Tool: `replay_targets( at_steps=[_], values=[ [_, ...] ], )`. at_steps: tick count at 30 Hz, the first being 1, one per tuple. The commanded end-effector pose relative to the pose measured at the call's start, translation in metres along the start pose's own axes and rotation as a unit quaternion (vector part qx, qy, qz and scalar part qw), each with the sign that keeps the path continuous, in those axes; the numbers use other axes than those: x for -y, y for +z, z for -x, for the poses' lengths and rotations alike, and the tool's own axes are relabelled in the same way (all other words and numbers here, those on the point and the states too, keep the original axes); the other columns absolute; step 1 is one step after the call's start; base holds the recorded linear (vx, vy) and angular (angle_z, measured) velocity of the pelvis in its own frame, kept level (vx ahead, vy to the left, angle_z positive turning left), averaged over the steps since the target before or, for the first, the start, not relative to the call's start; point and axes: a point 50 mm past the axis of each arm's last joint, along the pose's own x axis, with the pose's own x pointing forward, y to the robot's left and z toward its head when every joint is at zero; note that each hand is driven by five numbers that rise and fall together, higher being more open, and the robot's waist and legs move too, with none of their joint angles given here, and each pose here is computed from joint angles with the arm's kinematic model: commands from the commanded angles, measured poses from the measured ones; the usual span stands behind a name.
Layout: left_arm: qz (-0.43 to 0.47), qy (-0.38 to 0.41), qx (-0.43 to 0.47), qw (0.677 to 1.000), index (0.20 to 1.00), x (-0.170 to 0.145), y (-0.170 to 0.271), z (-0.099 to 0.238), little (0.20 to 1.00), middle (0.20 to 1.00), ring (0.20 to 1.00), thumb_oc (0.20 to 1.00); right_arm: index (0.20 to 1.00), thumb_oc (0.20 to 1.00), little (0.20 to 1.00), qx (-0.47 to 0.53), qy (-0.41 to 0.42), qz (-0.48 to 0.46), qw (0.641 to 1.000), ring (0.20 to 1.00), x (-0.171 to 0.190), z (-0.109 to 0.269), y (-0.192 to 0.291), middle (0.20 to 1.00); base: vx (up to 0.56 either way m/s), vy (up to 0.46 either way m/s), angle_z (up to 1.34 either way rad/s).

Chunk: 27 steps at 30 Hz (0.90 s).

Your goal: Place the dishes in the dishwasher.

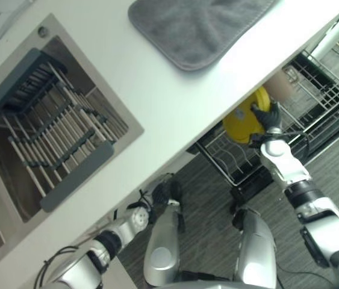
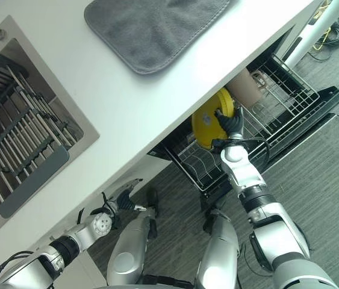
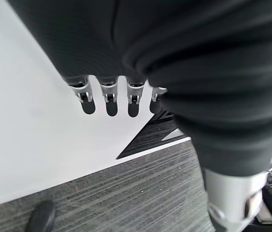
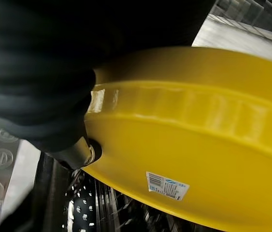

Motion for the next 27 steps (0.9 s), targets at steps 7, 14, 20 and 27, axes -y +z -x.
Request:
replay_targets(
  at_steps=[7,14,20,27],
  values=[
    [-0.033,-0.031,0.066,0.997,1.000,0.012,0.008,0.011,1.000,1.000,1.000,1.000,0.200,0.200,0.200,0.366,-0.062,0.281,0.885,0.200,0.009,-0.022,0.127,0.200,0.00,-0.031,0.03],
    [-0.079,-0.031,0.085,0.993,1.000,0.004,0.000,0.015,1.000,1.000,1.000,1.000,0.200,0.200,0.200,0.432,-0.006,0.433,0.791,0.200,-0.002,-0.024,0.126,0.200,-0.04,-0.033,0.04],
    [-0.096,-0.036,0.096,0.990,1.000,-0.002,0.002,0.013,1.000,1.000,1.000,1.000,0.200,0.200,0.200,0.494,0.026,0.494,0.715,0.200,-0.021,-0.021,0.122,0.200,-0.03,-0.040,0.03],
    [-0.112,-0.041,0.116,0.986,1.000,0.002,0.010,0.008,1.000,1.000,1.000,1.000,0.200,0.200,0.200,0.515,0.016,0.499,0.697,0.200,-0.043,-0.019,0.108,0.200,-0.02,-0.017,0.08]
  ],
)
